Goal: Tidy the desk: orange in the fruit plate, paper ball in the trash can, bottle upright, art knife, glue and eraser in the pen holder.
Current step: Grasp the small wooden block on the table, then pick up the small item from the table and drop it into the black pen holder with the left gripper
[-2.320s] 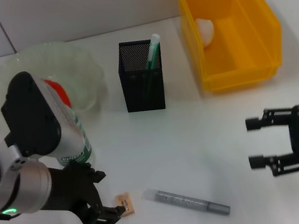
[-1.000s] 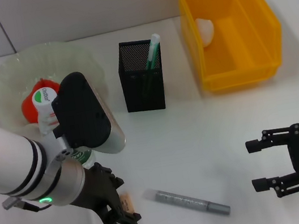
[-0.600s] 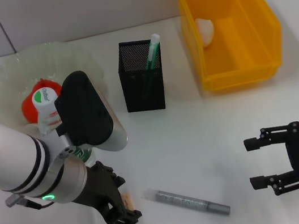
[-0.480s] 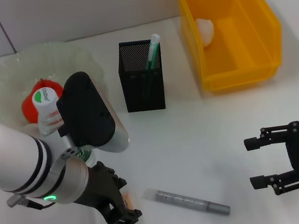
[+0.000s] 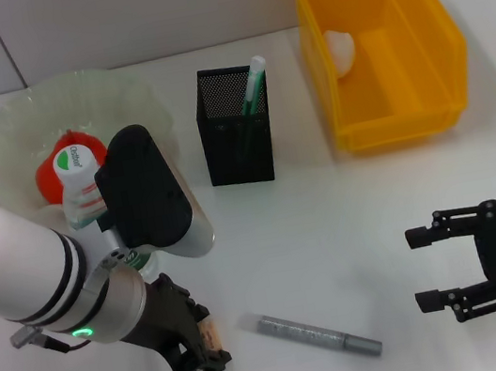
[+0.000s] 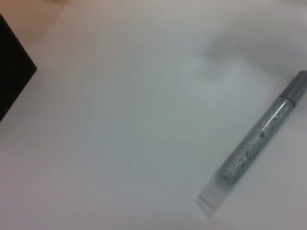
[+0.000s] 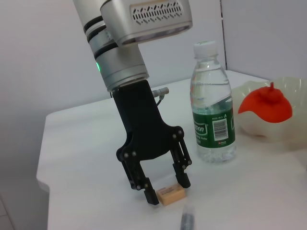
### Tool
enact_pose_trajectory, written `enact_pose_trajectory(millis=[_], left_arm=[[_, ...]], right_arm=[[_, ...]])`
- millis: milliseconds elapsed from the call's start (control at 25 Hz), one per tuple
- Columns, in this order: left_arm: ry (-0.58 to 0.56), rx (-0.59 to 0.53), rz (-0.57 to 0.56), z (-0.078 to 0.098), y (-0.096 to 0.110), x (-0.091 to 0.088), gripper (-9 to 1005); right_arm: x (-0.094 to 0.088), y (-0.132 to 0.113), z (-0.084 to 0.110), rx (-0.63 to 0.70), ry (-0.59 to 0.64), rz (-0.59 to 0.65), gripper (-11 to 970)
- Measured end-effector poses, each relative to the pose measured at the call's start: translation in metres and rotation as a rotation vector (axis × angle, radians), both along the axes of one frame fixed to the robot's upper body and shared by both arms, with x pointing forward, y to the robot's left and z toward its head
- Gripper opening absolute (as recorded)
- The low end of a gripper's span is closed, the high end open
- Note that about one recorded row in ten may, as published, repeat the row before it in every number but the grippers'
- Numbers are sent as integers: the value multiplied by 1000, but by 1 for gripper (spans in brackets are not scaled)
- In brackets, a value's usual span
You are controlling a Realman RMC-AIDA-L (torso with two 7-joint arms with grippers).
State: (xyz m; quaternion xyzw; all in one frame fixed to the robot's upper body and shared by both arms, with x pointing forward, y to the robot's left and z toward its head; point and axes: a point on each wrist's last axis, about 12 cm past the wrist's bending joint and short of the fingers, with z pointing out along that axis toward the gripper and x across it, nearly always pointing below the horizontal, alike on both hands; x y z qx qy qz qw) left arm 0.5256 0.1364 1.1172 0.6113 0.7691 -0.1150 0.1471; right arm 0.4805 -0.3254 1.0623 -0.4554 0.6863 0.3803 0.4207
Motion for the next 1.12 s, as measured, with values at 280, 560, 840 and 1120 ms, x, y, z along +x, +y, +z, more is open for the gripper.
enact_pose_trajectory(millis=[280,560,840,1120], left_arm=[[11,12,5,-4,1,1,585],[11,25,16,-5,1,5,506],[-6,14,-13,3,-6,3,412],[-234,-169,-8,56,-16,5,413]], right_arm=[[0,0,0,-3,0,-3,788],[1,0,-1,-7,0,-10,788],[0,-1,-1,-8,1,-11,788],[-1,-6,-1,-3,0,-38,788]])
